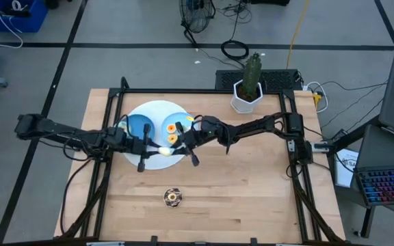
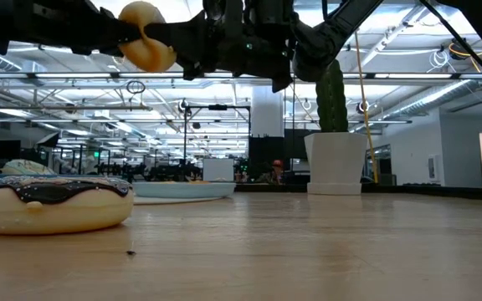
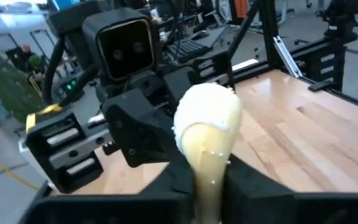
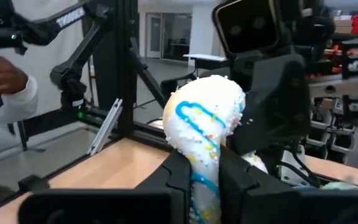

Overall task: Pick & Place donuts
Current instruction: Put the large white donut on the blue plate

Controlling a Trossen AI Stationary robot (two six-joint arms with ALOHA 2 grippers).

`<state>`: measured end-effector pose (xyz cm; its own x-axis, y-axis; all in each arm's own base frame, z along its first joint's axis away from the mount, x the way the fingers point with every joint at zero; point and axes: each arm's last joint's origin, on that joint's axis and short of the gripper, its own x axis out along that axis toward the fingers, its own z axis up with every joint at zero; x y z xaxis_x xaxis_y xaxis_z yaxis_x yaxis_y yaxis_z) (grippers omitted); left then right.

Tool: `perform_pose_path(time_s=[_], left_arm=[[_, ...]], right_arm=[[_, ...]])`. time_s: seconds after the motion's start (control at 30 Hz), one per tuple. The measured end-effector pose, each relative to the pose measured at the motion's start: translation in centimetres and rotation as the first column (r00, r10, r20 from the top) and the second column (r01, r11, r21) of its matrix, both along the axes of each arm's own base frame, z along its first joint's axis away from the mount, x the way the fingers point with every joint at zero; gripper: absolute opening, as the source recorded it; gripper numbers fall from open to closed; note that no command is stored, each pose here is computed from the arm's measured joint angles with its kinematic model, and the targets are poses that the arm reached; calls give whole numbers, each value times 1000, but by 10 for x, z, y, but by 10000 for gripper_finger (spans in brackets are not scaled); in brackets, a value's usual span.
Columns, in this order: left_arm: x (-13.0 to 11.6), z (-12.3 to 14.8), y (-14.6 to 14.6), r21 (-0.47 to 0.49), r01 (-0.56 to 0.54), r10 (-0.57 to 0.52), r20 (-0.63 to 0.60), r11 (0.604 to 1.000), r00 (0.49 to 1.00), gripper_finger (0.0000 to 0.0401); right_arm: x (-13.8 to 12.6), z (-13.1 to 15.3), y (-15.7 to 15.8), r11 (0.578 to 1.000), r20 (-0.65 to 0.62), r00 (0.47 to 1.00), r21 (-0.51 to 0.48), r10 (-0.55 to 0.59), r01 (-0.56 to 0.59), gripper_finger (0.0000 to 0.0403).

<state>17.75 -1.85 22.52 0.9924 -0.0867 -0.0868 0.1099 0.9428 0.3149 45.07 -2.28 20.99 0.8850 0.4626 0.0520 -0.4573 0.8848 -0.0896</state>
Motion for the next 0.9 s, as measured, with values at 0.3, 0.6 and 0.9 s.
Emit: perform_pose_path(time_s=[0.3, 0.6, 0.9], left_arm=[[-21, 14, 7, 91, -192, 186, 69, 977, 980, 30], [-38, 13, 19, 163, -540, 542, 37, 826, 840, 25], [-40, 13, 23, 170, -632, 636, 42, 756, 771, 18]], right_arm=[[1, 1, -7, 997, -41, 998, 67, -42, 45, 99], [-3, -5, -23, 975, -192, 981, 213, -20, 62, 156], [-4, -10, -27, 969, -248, 968, 246, 37, 26, 164]])
